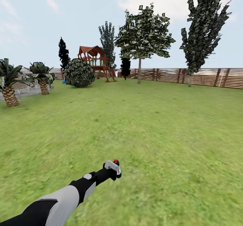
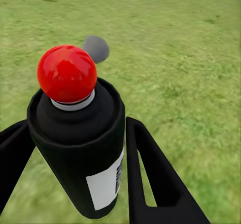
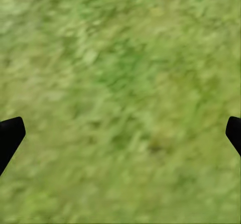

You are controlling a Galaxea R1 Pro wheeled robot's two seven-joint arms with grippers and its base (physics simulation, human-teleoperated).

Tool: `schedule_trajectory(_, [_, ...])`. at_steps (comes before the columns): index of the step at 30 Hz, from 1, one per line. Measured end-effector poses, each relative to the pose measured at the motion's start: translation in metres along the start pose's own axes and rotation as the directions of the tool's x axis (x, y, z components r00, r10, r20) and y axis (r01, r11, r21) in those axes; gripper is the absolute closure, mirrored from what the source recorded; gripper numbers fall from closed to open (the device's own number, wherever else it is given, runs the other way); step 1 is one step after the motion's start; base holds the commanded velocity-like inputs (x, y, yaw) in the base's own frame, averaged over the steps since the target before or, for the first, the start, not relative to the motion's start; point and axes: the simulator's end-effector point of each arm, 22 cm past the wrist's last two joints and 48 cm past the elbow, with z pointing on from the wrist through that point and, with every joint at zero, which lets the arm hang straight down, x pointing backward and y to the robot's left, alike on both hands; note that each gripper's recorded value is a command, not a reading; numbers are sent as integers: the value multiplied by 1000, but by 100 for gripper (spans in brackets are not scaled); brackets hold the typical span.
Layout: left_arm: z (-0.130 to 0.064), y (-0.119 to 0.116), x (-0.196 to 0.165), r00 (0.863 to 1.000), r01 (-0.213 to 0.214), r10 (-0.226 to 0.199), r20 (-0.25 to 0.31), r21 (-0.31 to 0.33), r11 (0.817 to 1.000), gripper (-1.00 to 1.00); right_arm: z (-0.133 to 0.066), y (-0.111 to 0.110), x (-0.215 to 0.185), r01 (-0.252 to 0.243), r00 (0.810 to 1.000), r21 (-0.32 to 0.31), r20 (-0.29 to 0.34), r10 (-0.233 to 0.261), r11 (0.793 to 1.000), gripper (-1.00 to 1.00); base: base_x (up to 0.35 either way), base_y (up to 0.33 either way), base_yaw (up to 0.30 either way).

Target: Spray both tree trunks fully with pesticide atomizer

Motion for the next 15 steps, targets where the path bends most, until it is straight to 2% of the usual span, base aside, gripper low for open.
schedule_trajectory(15, [2, 1, 8, 1000, 11, -11, -11, 1, 1000, 100, 1, -1, 6, 4, 1000, 4, -14, -4, 1000, -100, 347, 0, 0])
